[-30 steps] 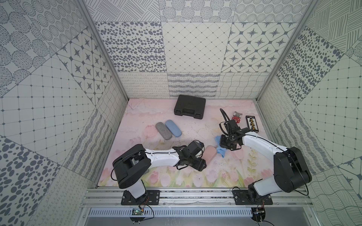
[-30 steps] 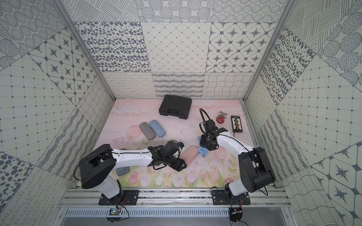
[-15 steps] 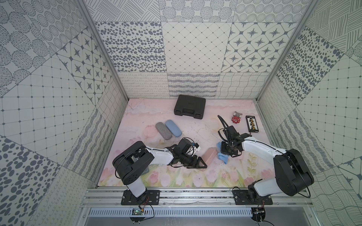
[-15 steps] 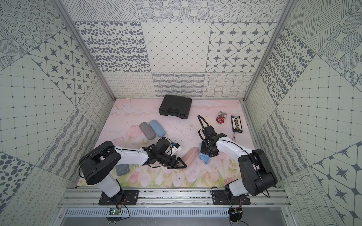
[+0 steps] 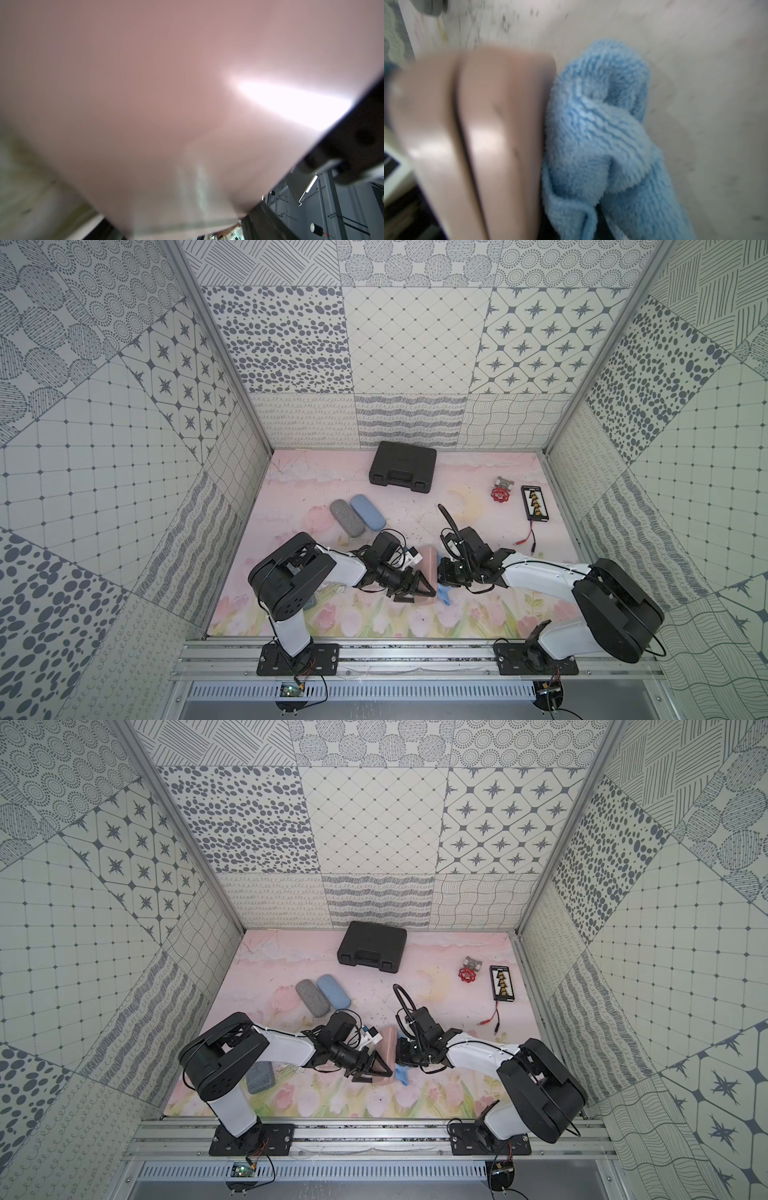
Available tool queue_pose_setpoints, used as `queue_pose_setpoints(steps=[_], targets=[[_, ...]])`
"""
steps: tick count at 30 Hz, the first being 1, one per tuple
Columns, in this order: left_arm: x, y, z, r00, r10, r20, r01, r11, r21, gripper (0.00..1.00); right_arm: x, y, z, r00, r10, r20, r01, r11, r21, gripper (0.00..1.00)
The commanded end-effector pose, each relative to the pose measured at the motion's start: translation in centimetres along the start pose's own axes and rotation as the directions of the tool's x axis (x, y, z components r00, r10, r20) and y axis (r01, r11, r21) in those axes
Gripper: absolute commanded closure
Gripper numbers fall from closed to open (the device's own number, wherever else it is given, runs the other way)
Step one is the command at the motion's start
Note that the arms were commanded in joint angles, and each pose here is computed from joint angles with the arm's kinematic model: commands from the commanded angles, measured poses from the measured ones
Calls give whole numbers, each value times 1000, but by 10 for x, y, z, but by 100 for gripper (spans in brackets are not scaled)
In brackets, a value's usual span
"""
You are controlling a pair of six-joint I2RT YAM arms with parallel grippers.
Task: Wipe the eyeglass case
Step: Wipe the dirt from the eyeglass case.
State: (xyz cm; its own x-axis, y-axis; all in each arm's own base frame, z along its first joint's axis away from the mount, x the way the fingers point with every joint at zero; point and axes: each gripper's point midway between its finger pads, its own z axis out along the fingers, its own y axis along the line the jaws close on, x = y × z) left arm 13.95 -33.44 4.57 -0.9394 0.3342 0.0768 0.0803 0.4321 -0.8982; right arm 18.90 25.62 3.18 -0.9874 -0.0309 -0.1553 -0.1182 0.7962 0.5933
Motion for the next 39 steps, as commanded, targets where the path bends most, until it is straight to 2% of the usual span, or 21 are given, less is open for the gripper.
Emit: queue_pose_setpoints(steps=[1, 5, 8, 10, 13, 16, 19, 20, 22, 25, 28, 31, 35, 39], targets=[[-12, 14, -8, 998, -23, 59, 26, 998, -56, 100, 32, 56, -6, 982, -177, -73, 155, 959, -235, 100], [-10, 20, -12, 998, -24, 55, 28, 996, -84, 100, 40, 83, -24, 971, -231, -63, 193, 912, -361, 100], [-8, 24, -12, 998, -25, 49, 30, 995, -93, 100, 26, 102, -49, 970, -243, 1, 220, 875, -431, 100], [-7, 24, -12, 999, -26, 45, 30, 995, -91, 100, 6, 107, -67, 977, -202, 60, 207, 860, -467, 100], [-5, 21, -12, 999, -20, 38, 22, 997, -75, 100, -27, 91, -86, 987, -101, 125, 149, 871, -468, 100], [-1, 18, -12, 1000, -15, 25, 16, 998, -55, 100, -54, 49, -95, 985, -10, 174, 74, 928, -366, 100], [3, 12, -10, 1000, -3, 7, 3, 1000, -27, 100, -74, -9, -97, 975, 57, 213, -34, 993, -110, 100], [4, 9, -10, 1000, 4, 3, -4, 1000, -17, 100, -77, -27, -97, 974, 63, 219, -63, 998, -7, 100], [5, 0, -8, 1000, 26, -7, -26, 1000, 12, 100, -82, -67, -96, 976, 76, 202, -121, 967, 223, 100], [3, -7, -4, 999, 40, -21, -39, 998, 43, 100, -98, -81, -82, 983, 21, 182, -80, 943, 322, 100], [0, 1, 0, 999, 30, -36, -29, 999, 22, 100, -105, -63, -53, 988, -54, 145, 10, 958, 288, 100], [-4, 8, 2, 999, 14, -37, -14, 1000, -3, 100, -96, -30, -19, 984, -158, 79, 139, 970, 201, 100], [-7, 14, -1, 999, 6, -36, -8, 999, -43, 100, -57, 14, 11, 970, -244, 13, 244, 970, -5, 100], [-13, 21, -9, 1000, 5, -30, -7, 997, -75, 100, -12, 43, 13, 969, -249, 2, 243, 945, -220, 100]])
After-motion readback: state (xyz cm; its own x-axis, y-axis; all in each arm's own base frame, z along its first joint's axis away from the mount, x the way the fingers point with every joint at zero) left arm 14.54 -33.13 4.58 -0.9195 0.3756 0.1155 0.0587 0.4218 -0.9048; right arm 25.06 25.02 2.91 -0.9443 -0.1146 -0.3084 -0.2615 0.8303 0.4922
